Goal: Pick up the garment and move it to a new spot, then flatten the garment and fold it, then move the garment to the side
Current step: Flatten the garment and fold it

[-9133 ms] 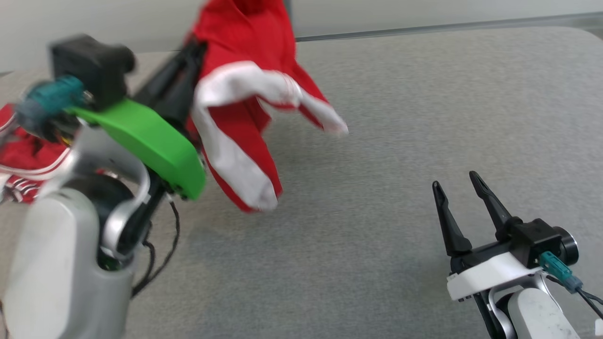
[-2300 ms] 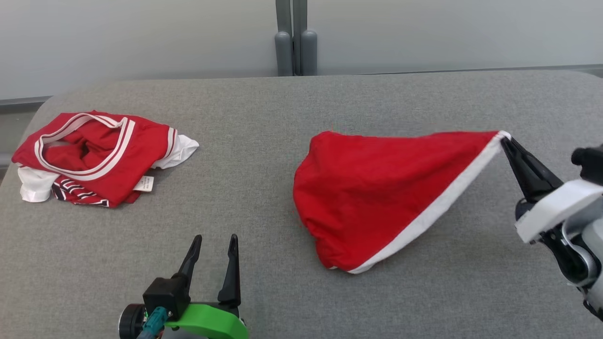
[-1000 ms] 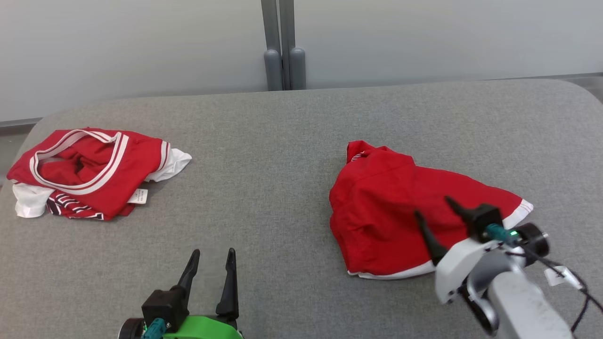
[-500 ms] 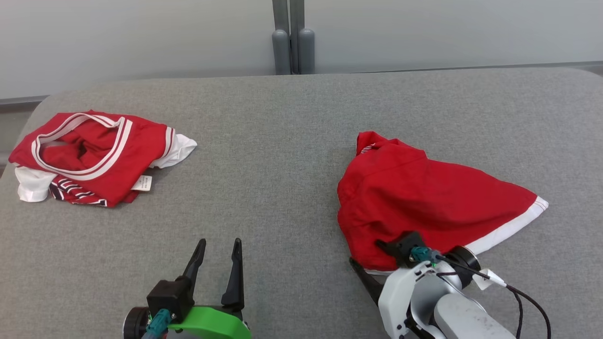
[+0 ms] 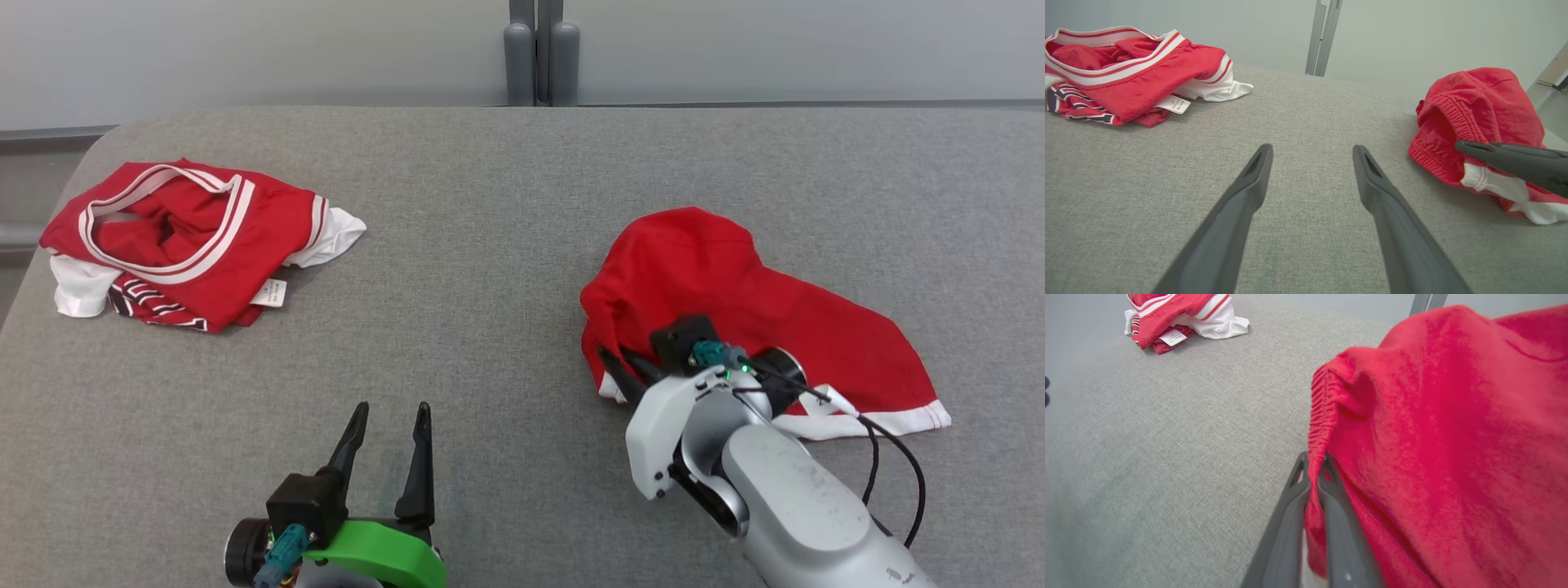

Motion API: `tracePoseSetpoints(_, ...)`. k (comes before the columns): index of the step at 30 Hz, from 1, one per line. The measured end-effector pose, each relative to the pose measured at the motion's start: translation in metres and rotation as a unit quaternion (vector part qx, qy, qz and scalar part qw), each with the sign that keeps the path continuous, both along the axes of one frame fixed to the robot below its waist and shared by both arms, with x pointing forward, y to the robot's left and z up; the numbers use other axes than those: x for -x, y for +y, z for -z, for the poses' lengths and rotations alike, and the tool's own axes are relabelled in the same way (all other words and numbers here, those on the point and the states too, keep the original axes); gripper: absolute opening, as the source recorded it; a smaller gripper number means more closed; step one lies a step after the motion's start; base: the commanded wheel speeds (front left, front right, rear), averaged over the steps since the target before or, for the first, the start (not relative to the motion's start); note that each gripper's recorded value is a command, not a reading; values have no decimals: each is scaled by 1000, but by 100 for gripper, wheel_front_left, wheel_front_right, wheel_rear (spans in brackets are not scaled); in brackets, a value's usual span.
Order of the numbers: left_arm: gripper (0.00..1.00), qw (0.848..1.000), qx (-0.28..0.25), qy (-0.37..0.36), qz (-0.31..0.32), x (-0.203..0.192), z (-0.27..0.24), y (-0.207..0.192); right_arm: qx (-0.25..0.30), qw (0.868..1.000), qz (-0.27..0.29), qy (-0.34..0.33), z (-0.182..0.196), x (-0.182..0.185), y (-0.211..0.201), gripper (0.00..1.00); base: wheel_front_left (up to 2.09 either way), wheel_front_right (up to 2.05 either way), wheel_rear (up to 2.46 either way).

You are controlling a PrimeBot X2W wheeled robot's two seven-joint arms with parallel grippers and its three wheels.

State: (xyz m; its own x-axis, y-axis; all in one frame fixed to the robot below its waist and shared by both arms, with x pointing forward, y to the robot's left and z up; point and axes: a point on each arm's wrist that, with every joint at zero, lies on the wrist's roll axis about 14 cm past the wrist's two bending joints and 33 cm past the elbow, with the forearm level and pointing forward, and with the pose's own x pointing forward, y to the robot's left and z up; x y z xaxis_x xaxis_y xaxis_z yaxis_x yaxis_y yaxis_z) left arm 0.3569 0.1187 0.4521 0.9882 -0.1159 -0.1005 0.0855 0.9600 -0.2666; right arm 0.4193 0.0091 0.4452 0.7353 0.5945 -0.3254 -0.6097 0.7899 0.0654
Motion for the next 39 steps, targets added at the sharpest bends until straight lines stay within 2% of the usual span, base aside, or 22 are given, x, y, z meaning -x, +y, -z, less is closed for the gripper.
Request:
tracePoseSetpoints(5, 100, 1000, 4, 2, -2, 0, 0, 0, 3, 1000, -9, -12, -14, -19, 12, 0, 0, 0, 0)
tracePoseSetpoints(9, 100, 1000, 6, 1, -7, 0, -1, 2, 1, 1000, -20, 1, -10, -21, 21, 0, 0, 0, 0)
tracePoseSetpoints(10, 100, 1000, 6, 2, -8, 0, -1, 3, 0, 1000, -22, 2, -9, -20, 23, 22, 0, 0, 0)
tracePoseSetpoints(11, 100, 1000, 8, 4, -11, 1, 0, 4, 1, 1000, -28, 2, -8, -19, 26, 80, 0, 0, 0)
tracePoseSetpoints(12, 100, 1000, 8, 5, -12, 2, 0, 4, 1, 999, -34, 2, -7, -17, 29, 100, 0, 0, 0)
tracePoseSetpoints(16, 100, 1000, 7, 7, -15, 3, 2, 6, -11, 999, -31, -28, -15, -18, 28, 100, 0, 0, 0)
tracePoseSetpoints(21, 100, 1000, 3, 11, -16, 4, 5, 7, -33, 995, 2, -94, -37, -28, 4, 100, 0, 0, 0)
tracePoseSetpoints(26, 100, 1000, -4, 7, 1, 1, 5, 1, -27, 988, 67, -139, -43, -24, -64, 100, 0, 0, 0)
tracePoseSetpoints(31, 100, 1000, -6, 3, 23, 0, 4, -10, -10, 973, 144, -182, -56, -7, -141, 100, 0, 0, 0)
tracePoseSetpoints(35, 100, 999, -11, -3, 45, -3, 2, -21, -8, 947, 224, -231, -84, 16, -204, 100, 0, 0, 0)
tracePoseSetpoints(39, 100, 998, -12, -8, 62, -8, 0, -30, -4, 929, 301, -217, -72, 51, -248, 100, 0, 0, 0)
